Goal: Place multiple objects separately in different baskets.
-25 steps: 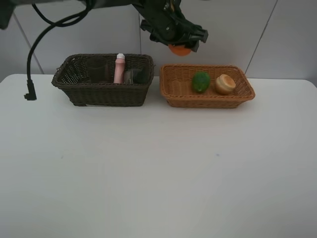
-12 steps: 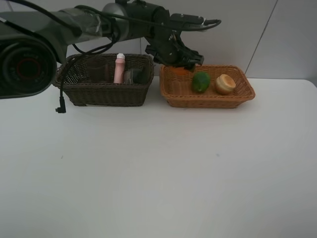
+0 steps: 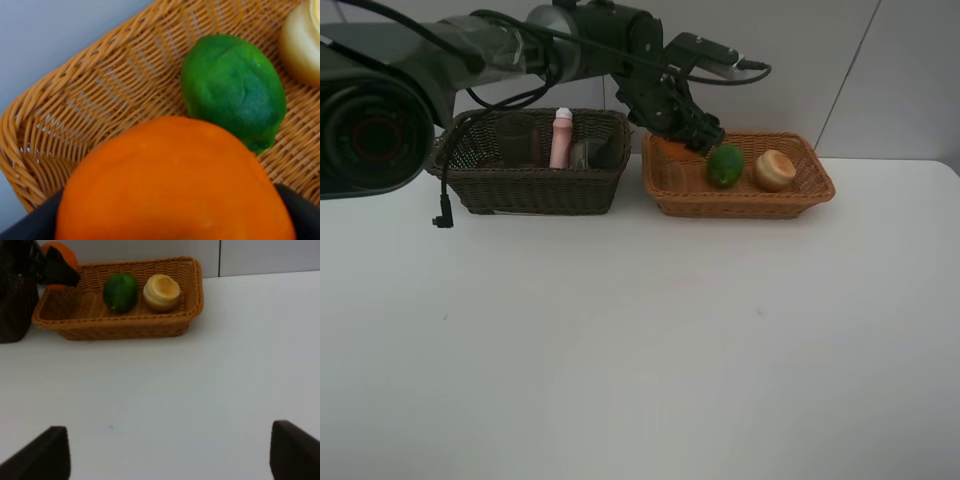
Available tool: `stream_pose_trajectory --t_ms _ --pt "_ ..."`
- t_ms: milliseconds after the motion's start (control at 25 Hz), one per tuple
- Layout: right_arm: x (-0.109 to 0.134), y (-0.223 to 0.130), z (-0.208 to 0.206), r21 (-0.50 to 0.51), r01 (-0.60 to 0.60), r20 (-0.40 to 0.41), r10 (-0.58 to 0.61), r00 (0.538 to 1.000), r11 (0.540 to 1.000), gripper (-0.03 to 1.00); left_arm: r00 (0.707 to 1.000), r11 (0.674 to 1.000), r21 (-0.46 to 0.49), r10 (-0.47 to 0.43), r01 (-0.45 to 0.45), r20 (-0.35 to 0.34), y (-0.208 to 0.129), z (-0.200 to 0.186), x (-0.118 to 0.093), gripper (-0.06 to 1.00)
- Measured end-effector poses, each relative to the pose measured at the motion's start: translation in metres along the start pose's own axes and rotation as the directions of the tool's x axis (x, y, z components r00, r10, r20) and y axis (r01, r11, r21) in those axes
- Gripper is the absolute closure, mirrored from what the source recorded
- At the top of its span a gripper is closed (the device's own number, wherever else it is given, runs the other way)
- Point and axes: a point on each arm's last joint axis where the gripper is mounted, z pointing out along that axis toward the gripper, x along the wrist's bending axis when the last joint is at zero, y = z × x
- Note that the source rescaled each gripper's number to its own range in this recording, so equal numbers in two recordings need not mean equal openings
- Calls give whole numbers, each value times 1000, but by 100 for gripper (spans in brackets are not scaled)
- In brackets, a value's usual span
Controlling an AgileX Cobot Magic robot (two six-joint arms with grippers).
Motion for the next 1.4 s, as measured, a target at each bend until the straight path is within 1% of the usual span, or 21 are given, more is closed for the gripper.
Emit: stream_pose_trajectory --t_ms 120,720,920,1080,1200,1320,1400 --pt "0 0 0 0 0 0 0 1000 1000 15 1000 1000 -5 2 -2 0 1 -1 0 -5" --pt "0 0 0 0 0 0 0 1000 1000 15 1000 1000 5 23 -23 3 0 -1 -1 -5" --pt "0 0 0 0 0 0 0 1000 1000 15 1000 999 43 29 -29 6 -3 -1 -2 -5" --pt "0 0 0 0 0 0 0 1000 1000 15 996 991 97 92 -94 20 -8 -1 -7 -5" --pt "0 0 0 0 0 -1 0 1000 1000 15 991 978 161 132 -136 35 -13 -4 -8 -5" --pt "0 0 0 0 0 -1 0 1000 1000 15 989 969 198 140 -146 43 -11 -17 -7 -6" --pt "0 0 0 0 0 -1 0 1000 1000 15 989 969 199 144 -149 40 -4 -34 -6 -5"
